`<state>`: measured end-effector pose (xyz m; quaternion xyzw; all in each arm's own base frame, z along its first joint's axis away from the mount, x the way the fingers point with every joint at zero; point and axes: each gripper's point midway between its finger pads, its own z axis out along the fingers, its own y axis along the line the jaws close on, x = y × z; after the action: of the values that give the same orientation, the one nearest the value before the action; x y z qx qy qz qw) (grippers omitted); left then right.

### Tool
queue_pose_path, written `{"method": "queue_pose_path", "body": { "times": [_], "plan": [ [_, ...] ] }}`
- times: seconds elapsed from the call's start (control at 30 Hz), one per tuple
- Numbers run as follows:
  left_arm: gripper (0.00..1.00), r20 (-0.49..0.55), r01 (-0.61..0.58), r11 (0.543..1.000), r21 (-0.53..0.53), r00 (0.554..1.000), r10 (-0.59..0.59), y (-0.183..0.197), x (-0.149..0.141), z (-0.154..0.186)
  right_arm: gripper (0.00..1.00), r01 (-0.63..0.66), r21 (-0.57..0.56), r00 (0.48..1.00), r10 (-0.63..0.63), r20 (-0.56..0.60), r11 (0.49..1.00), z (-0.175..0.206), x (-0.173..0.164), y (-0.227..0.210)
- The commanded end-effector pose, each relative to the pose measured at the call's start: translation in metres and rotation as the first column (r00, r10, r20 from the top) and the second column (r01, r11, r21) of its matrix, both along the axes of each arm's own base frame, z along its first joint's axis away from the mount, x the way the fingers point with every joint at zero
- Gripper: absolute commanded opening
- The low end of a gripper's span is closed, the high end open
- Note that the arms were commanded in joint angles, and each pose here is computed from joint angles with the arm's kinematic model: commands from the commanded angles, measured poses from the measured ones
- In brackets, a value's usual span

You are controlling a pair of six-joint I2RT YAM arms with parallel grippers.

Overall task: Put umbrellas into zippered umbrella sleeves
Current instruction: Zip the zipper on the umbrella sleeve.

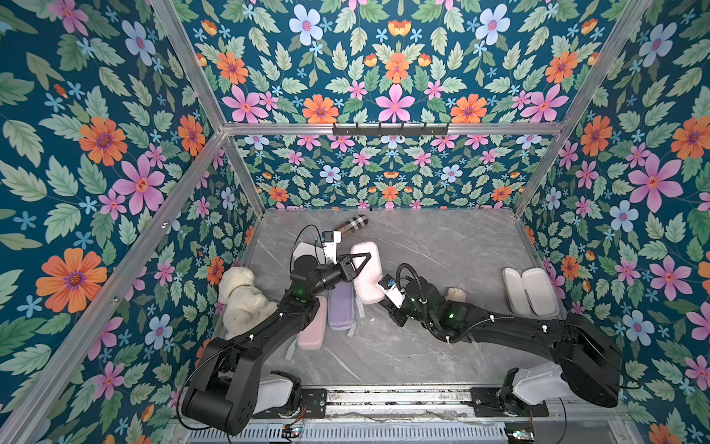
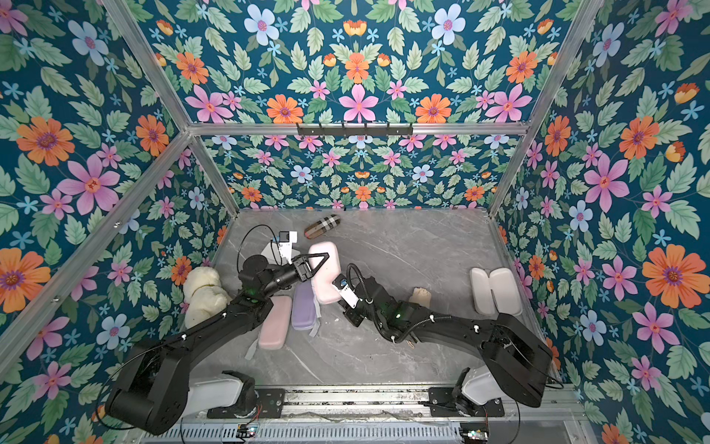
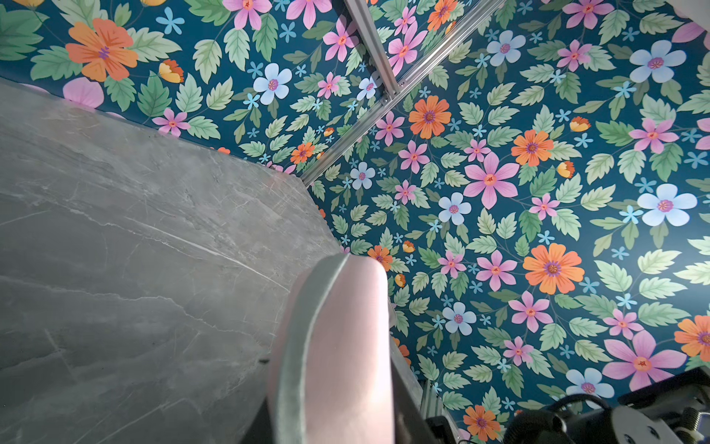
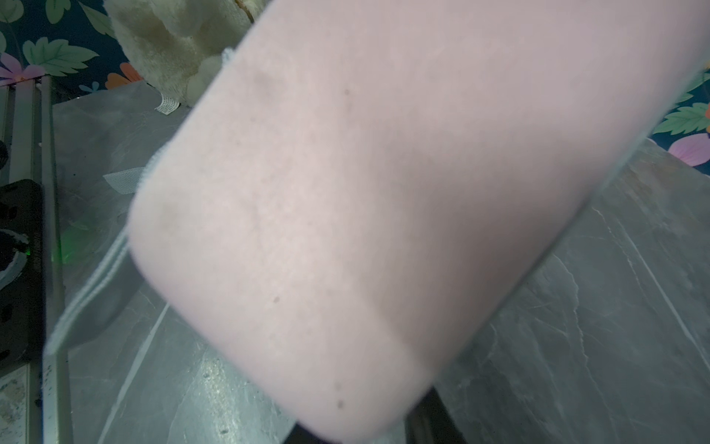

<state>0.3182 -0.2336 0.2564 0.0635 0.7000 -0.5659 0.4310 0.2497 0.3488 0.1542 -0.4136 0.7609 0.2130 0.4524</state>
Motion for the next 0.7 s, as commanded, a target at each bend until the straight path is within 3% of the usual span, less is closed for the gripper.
{"method": "queue_pose_path", "body": {
  "times": [0.0,0.2,0.37,0.5,0.67],
  "plan": [
    [0.0,0.042,0.032,0.999,-0.025,0.999,-0.03,-0.004,-0.005,0.011,0.22,0.026,0.041,0.995,-0.03,0.092,0.999,0.022,0.012,0.002],
    [0.0,0.033,0.037,0.999,-0.029,0.999,-0.036,-0.006,-0.005,0.007,0.09,0.014,0.022,0.991,-0.017,0.129,1.0,0.025,0.01,-0.001],
    [0.0,0.021,0.035,0.999,-0.026,0.999,-0.034,-0.006,-0.004,0.003,0.0,-0.093,-0.077,0.974,0.106,0.2,0.993,0.01,-0.013,0.002],
    [0.0,0.03,0.012,0.999,-0.029,0.999,-0.012,-0.004,0.0,0.005,0.0,-0.157,-0.103,0.968,0.174,0.183,0.982,0.002,-0.034,0.008],
    [0.0,0.059,-0.109,0.992,-0.06,0.992,0.113,0.012,0.009,0.009,0.0,-0.188,-0.034,0.974,0.191,0.121,0.982,0.003,-0.05,0.021]
  ]
}}
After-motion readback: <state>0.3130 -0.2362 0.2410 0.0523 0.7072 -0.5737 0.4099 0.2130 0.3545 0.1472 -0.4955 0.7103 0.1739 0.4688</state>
